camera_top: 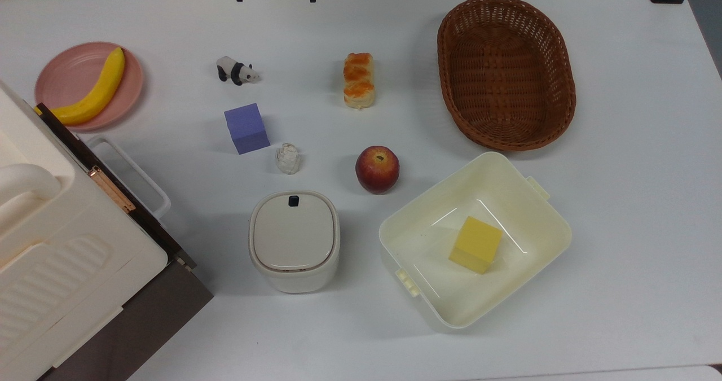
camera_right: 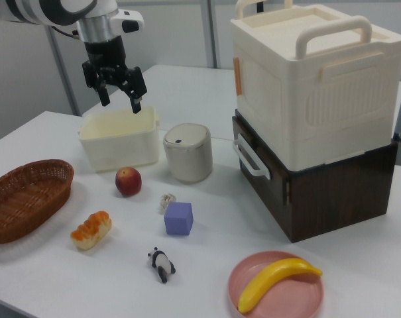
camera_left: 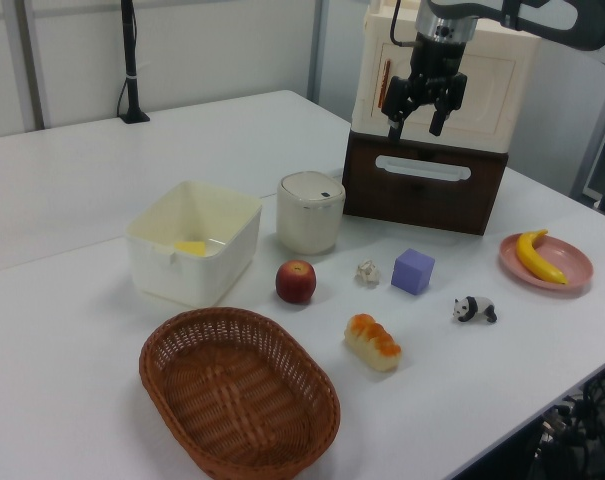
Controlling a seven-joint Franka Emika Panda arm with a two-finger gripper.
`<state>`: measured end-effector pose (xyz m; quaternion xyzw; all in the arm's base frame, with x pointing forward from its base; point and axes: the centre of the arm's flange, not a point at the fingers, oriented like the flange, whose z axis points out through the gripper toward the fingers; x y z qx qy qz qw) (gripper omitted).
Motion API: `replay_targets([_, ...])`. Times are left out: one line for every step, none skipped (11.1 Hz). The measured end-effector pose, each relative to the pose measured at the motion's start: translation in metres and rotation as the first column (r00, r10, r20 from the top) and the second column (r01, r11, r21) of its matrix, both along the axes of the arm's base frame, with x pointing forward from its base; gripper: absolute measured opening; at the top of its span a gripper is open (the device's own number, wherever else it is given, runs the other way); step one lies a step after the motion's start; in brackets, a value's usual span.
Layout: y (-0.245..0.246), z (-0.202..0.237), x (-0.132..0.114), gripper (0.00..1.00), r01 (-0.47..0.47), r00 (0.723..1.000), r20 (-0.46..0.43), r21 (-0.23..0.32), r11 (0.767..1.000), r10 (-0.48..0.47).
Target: Put the bread in the basket
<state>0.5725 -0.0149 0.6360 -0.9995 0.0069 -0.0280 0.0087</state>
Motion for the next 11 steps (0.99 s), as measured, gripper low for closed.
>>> replay_targets([-0.002, 0.001, 0.000, 1.00, 0.004, 1.000, 0.006, 0.000, 1.000, -0.004])
replay_targets([-0.002, -0.002, 0.002, 1.00, 0.003, 1.000, 0.000, 0.003, 1.000, -0.003])
replay_targets([-0.001, -0.009, 0.005, 1.00, 0.002, 1.000, -0.012, 0.004, 1.000, -0.002])
replay_targets([0.000, -0.015, 0.008, 1.00, 0.000, 1.000, -0.022, 0.004, 1.000, 0.000])
replay_targets([0.002, -0.017, 0.009, 1.00, -0.003, 1.000, -0.025, 0.006, 1.000, 0.003])
replay_targets([0.005, -0.016, 0.009, 1.00, -0.004, 1.000, -0.023, 0.015, 1.000, 0.005])
replay_targets([0.008, -0.013, 0.009, 1.00, 0.001, 1.000, -0.017, 0.035, 0.999, 0.000])
replay_targets([0.010, -0.009, 0.009, 1.00, 0.003, 1.000, -0.008, 0.043, 0.999, -0.003])
replay_targets([0.010, -0.007, 0.010, 1.00, 0.004, 1.000, -0.004, 0.043, 0.999, -0.004])
replay_targets([0.010, -0.007, 0.010, 1.00, 0.004, 1.000, -0.005, 0.043, 0.999, -0.004])
replay_targets([0.010, -0.008, 0.010, 1.00, 0.004, 1.000, -0.007, 0.043, 0.999, -0.003])
